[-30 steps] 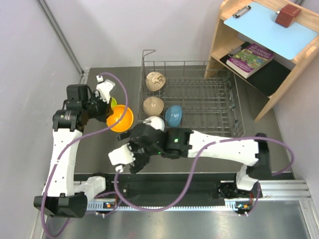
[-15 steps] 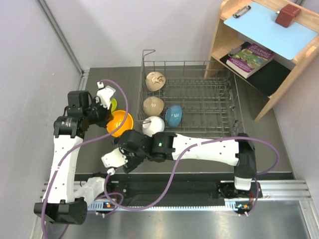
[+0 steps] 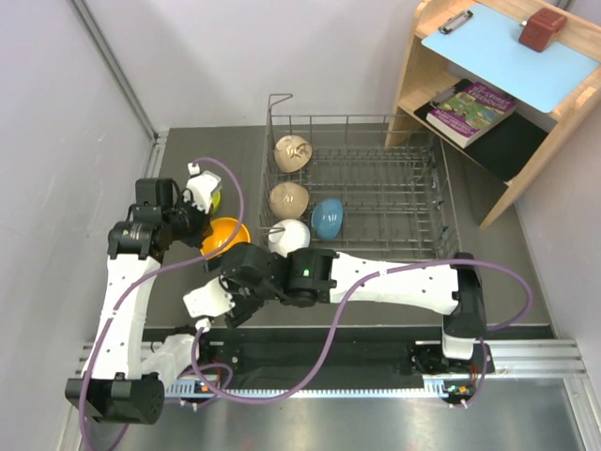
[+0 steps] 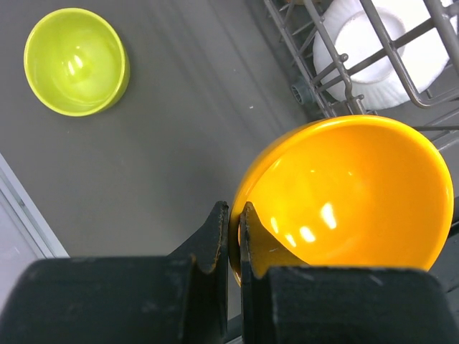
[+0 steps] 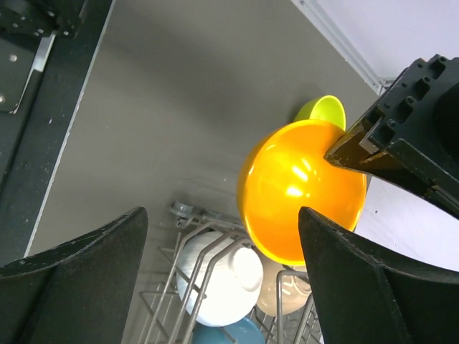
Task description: Load the bowls into the dish rack
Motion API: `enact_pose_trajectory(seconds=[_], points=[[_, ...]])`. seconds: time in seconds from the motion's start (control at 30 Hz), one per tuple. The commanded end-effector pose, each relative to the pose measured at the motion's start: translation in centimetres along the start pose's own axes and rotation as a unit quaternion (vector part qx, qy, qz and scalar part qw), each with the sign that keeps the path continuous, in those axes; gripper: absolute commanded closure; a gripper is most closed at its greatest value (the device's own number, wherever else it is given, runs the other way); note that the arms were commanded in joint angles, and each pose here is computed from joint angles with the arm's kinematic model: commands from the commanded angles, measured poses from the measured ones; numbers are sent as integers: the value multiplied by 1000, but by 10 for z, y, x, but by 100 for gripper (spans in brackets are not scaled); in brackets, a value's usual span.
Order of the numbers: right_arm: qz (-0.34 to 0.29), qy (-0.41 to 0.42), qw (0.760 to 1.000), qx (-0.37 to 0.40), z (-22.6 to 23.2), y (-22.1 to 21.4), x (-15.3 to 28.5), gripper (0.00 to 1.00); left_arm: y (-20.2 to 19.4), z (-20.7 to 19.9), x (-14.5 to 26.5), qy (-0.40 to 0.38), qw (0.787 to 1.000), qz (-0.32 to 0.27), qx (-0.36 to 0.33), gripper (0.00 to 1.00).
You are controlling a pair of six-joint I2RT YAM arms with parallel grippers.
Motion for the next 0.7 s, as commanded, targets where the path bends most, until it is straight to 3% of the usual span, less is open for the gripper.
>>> enact_pose_trajectory(seconds=[0.0, 0.27, 0.4, 0.5, 0.57, 0.67], points=[[-31, -34, 999, -6, -17, 19, -5, 15, 20, -6, 20, -1, 999, -47, -20, 100], [-16, -34, 999, -19, -20, 3, -27, 27, 22, -20, 41, -15, 997, -65, -29, 100], [-9, -35, 999, -22, -20, -2, -33, 58, 22, -22, 43, -18, 997, -67, -31, 100], [-2, -45, 999, -22, -22, -4, -35, 73, 20, -24, 43, -24, 997, -66, -30, 100], [7, -54, 998, -21, -24, -7, -37, 78, 20, -25, 43, -24, 997, -67, -31, 100], [26, -61, 998, -16, -25, -13, -42, 92, 19, -26, 43, -26, 997, -66, -31, 100]])
Point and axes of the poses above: each gripper's point midway between its finger pads, its own x axis back along the fingers, its own z axis along the line the jaws close on, y = z × x, the point moved 2 cm from there along x, back along the fingers, and after that the axes turned 5 degrees about -x, right-handed, at the moved point
